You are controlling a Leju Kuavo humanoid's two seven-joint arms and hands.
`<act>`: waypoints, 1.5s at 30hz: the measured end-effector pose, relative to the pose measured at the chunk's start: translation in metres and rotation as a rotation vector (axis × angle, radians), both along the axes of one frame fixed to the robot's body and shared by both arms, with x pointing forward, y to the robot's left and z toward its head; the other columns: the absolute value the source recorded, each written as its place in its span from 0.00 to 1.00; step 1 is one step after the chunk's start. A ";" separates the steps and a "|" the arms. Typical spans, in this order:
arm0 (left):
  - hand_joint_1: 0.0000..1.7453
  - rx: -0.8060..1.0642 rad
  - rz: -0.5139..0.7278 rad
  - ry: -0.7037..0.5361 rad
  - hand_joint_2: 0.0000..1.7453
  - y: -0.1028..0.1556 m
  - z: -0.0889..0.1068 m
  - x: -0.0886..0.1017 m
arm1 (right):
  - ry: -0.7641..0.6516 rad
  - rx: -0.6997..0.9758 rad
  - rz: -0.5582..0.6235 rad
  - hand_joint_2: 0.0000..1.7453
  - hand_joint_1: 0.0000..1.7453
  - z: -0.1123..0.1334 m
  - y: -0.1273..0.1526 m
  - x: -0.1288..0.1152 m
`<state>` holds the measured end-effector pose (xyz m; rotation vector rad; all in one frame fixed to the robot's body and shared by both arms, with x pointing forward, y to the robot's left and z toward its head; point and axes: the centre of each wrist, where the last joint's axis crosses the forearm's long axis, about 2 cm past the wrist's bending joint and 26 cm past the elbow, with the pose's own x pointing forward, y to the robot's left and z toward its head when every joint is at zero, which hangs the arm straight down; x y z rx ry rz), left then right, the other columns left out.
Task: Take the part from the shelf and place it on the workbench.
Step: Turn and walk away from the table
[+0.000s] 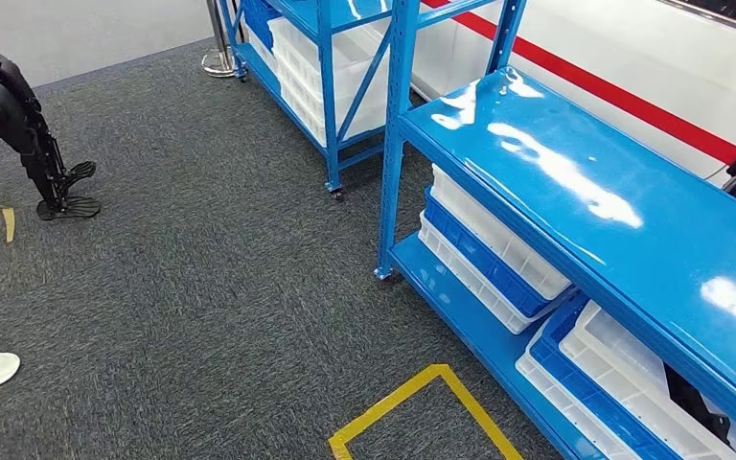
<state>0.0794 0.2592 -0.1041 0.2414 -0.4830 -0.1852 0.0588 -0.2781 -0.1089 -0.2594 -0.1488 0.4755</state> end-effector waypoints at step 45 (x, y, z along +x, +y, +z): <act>0.00 -0.007 -0.008 0.006 0.00 -0.002 0.000 -0.001 | 0.006 -0.006 -0.007 0.00 0.00 0.000 -0.001 0.001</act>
